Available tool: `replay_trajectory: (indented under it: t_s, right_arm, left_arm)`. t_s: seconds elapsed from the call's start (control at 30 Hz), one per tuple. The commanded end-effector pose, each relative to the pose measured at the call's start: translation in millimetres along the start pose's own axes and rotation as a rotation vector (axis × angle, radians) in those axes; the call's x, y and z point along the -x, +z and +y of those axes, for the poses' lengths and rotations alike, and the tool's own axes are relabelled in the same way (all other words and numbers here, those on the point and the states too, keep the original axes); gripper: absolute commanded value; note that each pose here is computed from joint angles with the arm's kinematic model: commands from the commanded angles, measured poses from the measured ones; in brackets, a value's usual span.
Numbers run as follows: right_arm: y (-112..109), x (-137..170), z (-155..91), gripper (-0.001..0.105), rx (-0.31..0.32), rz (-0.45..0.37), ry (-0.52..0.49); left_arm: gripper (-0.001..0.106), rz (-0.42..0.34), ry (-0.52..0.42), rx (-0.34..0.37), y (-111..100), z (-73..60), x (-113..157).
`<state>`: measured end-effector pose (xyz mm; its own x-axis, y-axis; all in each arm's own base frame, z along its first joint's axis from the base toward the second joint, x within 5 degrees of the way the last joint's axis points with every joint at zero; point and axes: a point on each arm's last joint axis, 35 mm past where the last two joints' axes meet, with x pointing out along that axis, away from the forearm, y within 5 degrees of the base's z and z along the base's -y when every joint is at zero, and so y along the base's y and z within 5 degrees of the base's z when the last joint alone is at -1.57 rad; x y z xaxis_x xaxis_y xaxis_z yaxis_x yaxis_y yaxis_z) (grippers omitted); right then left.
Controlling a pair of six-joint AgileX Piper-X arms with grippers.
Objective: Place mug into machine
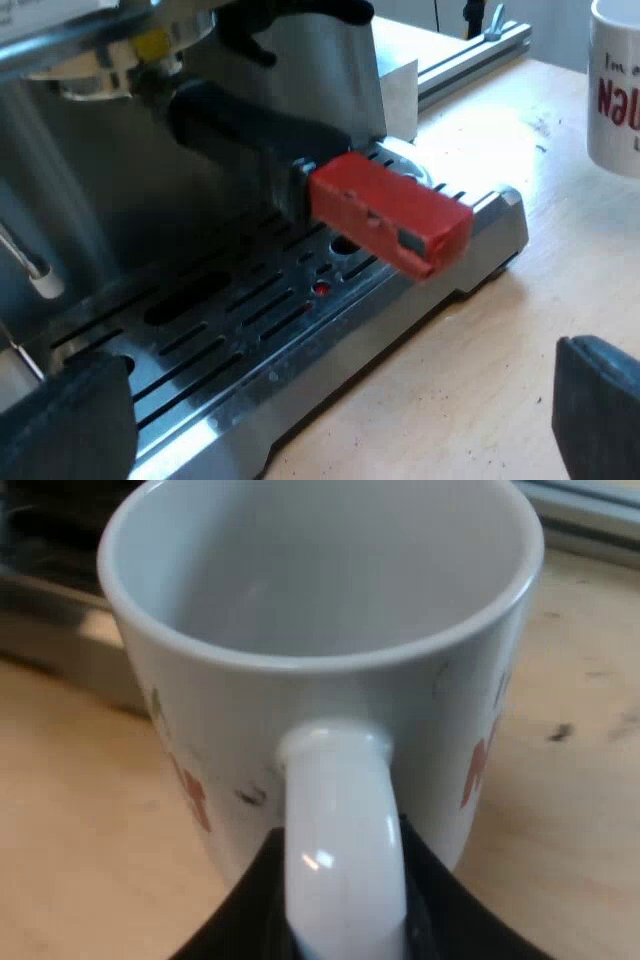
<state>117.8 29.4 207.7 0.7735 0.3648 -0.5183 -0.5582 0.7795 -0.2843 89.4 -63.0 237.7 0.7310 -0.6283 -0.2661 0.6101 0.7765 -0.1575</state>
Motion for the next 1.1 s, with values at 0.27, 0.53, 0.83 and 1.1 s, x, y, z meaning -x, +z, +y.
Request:
replay_trajectory:
  t_s: [0.27,0.53,0.83,1.1]
  right_arm:
    - [36,3,33,0.000,0.048,-0.147,0.066]
    - [57,-15,69,0.000,0.099,-0.225,0.060]
    - [78,-45,93,0.000,0.050,-0.287,0.061]
    - [95,-78,106,0.000,0.057,-0.260,0.061]
  left_arm:
    - [0.085,-0.096,0.082,0.006,-15,6.1,-9]
    - [0.085,-0.064,0.087,0.008,-19,7.4,-15]
    - [0.085,-0.026,0.092,0.008,-22,8.7,-22]
    - [0.085,-0.024,0.092,0.008,-23,9.6,-28]
